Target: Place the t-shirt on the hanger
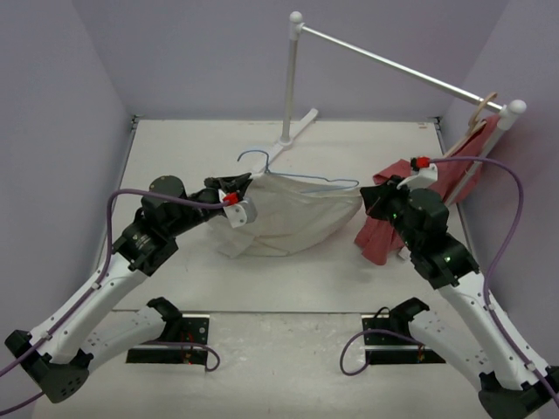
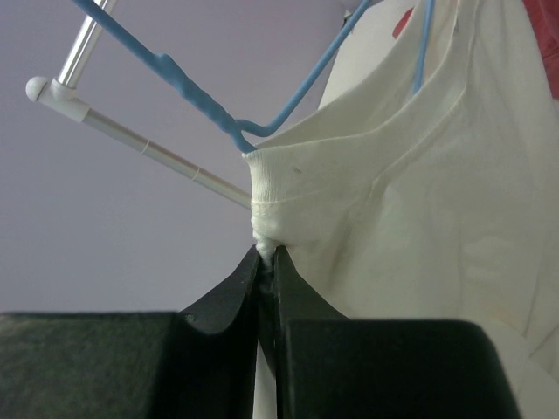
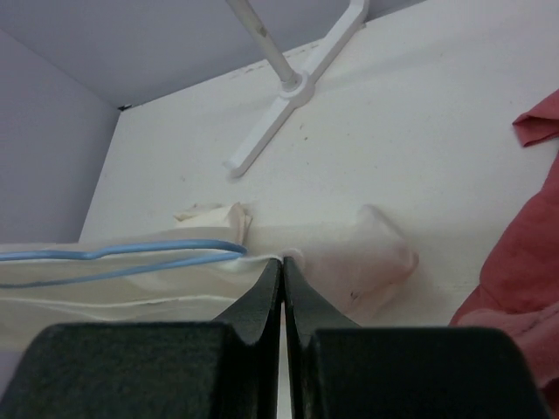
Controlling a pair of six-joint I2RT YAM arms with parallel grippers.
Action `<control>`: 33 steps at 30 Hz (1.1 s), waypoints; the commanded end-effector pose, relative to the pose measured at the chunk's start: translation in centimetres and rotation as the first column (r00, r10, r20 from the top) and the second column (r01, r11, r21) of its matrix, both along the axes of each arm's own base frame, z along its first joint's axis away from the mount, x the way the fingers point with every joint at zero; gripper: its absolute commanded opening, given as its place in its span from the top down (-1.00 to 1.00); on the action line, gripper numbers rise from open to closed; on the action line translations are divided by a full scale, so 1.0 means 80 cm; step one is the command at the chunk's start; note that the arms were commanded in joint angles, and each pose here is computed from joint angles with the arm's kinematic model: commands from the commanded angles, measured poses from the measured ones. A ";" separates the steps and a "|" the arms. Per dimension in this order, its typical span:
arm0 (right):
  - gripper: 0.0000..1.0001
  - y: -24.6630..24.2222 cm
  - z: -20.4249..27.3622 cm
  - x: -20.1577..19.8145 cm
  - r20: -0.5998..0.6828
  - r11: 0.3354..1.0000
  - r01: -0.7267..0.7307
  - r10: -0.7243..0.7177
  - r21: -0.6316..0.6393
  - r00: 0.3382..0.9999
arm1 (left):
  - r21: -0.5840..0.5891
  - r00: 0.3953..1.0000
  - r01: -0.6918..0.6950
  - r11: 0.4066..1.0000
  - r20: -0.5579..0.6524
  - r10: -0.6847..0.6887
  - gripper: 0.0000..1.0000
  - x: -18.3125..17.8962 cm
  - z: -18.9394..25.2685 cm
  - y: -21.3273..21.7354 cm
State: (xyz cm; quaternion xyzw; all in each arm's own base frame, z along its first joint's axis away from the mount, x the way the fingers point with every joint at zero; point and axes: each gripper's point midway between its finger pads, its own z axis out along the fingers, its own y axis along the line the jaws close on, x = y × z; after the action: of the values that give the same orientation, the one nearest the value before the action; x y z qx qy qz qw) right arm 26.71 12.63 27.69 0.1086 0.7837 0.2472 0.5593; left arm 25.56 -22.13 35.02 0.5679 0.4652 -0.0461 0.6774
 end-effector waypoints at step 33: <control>1.00 -0.008 0.060 0.022 -0.005 0.990 -0.006 0.006 -0.143 1.000 | -0.084 0.991 -0.073 0.994 0.109 0.082 1.00 0.015 0.045 0.010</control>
State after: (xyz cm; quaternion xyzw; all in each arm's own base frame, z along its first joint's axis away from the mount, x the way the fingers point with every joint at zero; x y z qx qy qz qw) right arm 27.74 12.65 30.54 0.0665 0.8116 0.2064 0.5424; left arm 27.28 -21.30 36.01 0.5321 0.4763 -0.0095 0.7000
